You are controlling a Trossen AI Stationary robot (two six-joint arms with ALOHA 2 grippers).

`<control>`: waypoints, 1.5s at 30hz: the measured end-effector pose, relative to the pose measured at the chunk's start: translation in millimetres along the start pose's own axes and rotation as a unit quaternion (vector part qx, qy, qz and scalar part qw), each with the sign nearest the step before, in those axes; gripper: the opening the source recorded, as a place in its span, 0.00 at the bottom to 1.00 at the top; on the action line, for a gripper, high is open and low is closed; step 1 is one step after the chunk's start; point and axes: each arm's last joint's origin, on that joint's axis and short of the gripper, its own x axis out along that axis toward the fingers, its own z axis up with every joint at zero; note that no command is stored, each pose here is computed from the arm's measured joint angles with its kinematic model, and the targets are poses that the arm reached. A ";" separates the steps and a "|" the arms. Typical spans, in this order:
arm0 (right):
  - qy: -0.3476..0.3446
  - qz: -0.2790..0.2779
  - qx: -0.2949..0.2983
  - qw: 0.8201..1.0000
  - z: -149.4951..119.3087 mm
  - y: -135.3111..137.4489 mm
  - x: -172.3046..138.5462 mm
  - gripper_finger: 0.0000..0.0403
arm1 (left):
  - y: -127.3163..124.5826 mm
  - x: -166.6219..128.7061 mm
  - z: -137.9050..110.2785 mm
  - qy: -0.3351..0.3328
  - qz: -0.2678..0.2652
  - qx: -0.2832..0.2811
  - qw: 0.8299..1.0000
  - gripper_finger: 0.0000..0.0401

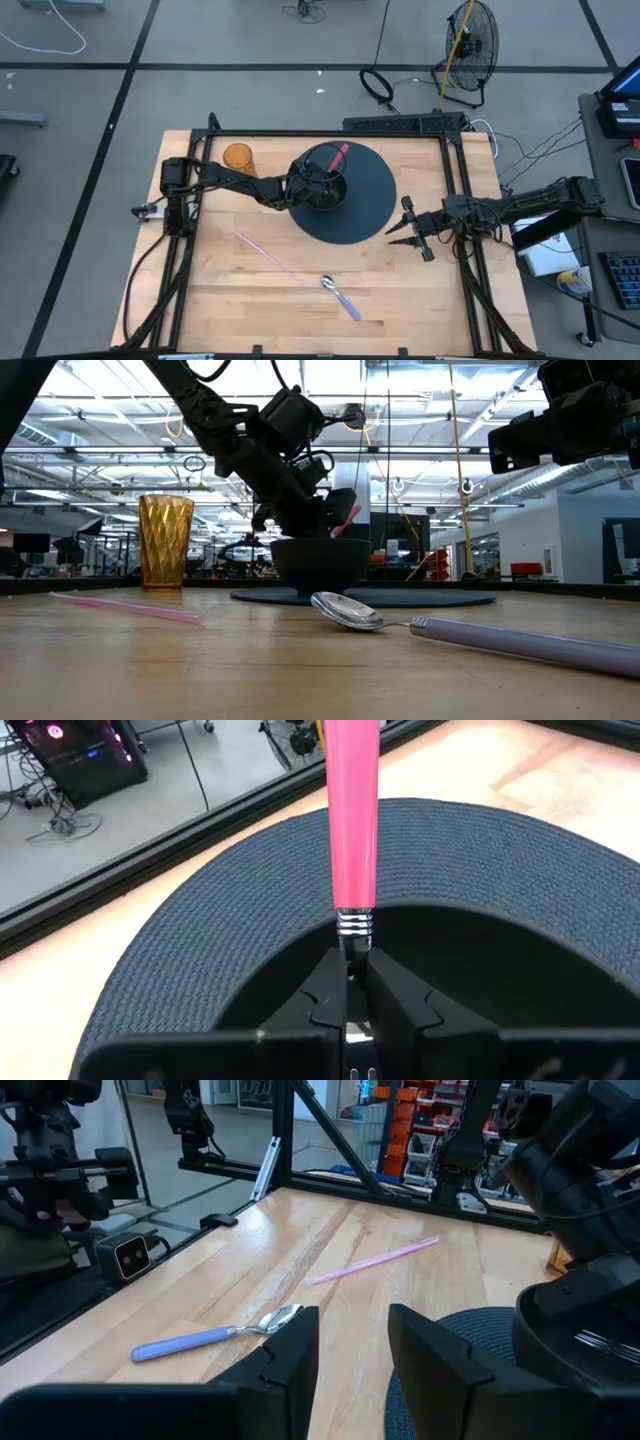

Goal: Pick & Place Utensil
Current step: Put the fork into the bowl, then put the spoon into the bowl

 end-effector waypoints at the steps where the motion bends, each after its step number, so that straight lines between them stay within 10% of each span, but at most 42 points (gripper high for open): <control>1: 0.000 0.000 0.000 1.000 0.0 0.0 0.0 0.29 | 0.0 0.0 0.0 0.000 0.000 0.000 1.000 0.08; 28: 0.005 0.001 0.001 1.000 -0.9 0.1 0.0 0.29 | -5.3 -8.9 4.5 -0.005 -0.020 0.088 0.996 0.12; 45: 0.011 0.003 0.014 1.000 -2.2 0.7 0.5 0.29 | 1.8 -132.5 62.2 -0.031 -0.113 0.243 0.963 0.06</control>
